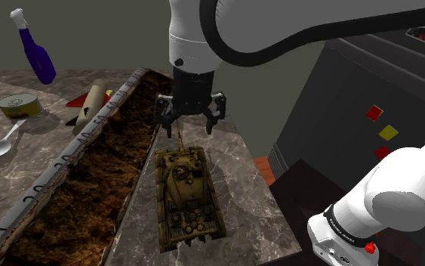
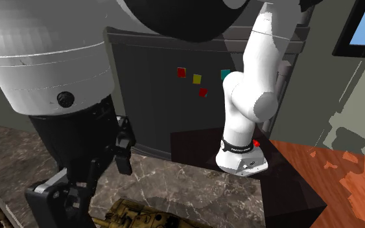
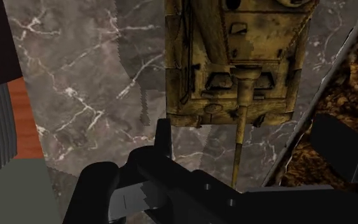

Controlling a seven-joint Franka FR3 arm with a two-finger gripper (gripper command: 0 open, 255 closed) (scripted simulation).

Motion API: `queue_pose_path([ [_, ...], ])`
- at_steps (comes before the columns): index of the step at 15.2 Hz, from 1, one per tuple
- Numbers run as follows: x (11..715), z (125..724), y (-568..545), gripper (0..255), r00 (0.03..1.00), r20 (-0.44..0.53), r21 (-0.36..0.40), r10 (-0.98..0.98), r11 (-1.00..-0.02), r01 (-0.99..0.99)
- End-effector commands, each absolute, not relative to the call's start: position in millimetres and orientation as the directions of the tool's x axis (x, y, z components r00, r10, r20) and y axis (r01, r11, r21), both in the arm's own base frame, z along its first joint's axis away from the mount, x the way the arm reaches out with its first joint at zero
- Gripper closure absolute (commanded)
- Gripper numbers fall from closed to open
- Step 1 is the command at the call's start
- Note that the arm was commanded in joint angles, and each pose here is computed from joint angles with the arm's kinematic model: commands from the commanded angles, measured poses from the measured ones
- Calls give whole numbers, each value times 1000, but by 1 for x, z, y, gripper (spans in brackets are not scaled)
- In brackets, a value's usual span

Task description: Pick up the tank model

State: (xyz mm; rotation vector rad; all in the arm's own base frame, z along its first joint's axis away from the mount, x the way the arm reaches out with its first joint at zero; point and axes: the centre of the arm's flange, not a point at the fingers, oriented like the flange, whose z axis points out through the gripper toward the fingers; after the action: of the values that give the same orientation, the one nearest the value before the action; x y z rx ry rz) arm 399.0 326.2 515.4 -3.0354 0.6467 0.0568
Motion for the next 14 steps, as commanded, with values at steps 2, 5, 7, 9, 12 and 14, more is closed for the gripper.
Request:
queue_pose_path([
  [2, 409, 503, 340, 0, 897, -50, -28, -438, -898, -440],
  [5, 409, 488, 340, 0, 897, -50, -28, -438, -898, -440],
  [7, 409, 477, 340, 0, 897, -50, -28, -438, -898, -440],
  [9, 409, 469, 340, 0, 897, -50, -28, -438, -898, -440],
  [12, 410, 470, 340, 255, 897, -50, -28, -438, -898, -440],
  [14, 410, 470, 340, 255, 897, -50, -28, -438, -898, -440],
])
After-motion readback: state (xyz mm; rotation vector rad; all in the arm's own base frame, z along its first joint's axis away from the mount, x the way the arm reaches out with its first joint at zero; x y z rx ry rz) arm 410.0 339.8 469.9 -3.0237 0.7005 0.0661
